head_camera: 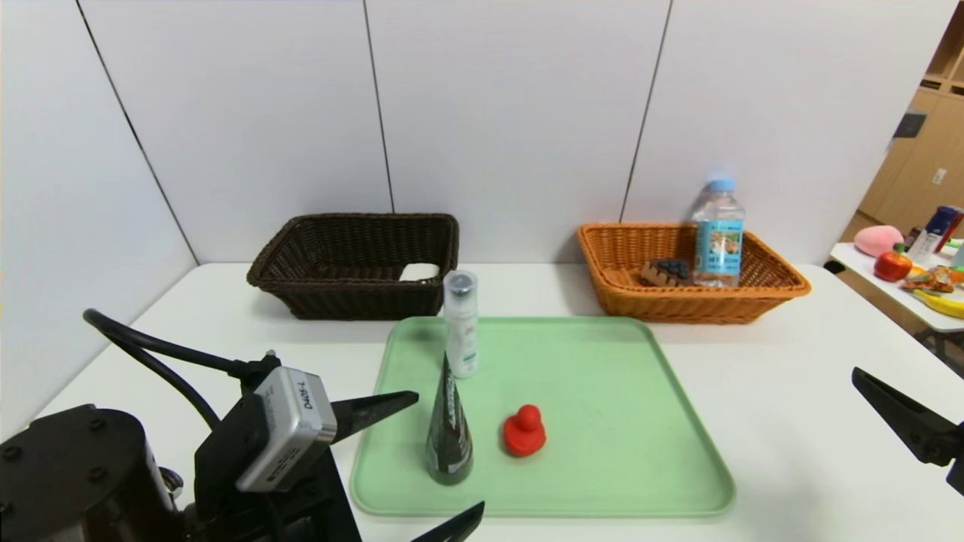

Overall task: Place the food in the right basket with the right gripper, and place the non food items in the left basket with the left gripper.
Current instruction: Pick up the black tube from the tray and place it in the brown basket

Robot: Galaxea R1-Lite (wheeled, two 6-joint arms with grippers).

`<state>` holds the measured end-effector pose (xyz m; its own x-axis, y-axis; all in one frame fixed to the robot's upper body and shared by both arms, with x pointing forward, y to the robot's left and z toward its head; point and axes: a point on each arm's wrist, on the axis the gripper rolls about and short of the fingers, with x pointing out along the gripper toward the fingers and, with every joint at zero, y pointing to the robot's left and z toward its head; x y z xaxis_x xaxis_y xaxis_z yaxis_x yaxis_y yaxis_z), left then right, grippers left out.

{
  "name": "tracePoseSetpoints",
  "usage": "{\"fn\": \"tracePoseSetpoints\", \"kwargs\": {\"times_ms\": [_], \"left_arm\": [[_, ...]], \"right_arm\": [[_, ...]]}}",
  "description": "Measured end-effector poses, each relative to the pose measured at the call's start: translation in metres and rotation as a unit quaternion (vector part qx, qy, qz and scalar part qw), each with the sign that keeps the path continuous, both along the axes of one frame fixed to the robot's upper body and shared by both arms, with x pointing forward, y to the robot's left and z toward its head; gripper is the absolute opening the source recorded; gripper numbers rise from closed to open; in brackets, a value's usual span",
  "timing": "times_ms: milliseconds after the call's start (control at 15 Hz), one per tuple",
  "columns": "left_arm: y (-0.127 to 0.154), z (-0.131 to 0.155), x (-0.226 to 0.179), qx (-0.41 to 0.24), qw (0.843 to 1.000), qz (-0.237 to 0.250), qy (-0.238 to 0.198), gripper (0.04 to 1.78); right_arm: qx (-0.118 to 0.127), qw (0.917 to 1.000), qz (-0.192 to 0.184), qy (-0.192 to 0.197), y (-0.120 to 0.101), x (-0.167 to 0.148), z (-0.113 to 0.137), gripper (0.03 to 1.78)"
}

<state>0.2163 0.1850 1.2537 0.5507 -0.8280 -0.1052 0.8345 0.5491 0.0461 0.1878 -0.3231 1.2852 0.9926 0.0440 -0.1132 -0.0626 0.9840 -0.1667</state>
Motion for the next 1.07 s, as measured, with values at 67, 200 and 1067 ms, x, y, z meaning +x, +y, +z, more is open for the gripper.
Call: {"fn": "tracePoseSetpoints", "kwargs": {"times_ms": [67, 200, 1067], "left_arm": [[-0.003, -0.001, 0.003, -0.004, 1.000, 0.008, -0.008, 1.69], [-0.009, -0.005, 0.009, 0.000, 0.999, 0.025, -0.027, 1.69], [-0.033, -0.037, 0.033, 0.009, 0.996, 0.078, -0.039, 1.69]], "right_arm": [[0.000, 1.0000, 0.000, 0.000, 0.000, 0.000, 0.000, 1.70], [0.001, 1.0000, 0.006, 0.000, 0.000, 0.000, 0.000, 1.70], [0.002, 0.9999, 0.010, 0.004, 0.001, 0.000, -0.001, 1.70]]}}
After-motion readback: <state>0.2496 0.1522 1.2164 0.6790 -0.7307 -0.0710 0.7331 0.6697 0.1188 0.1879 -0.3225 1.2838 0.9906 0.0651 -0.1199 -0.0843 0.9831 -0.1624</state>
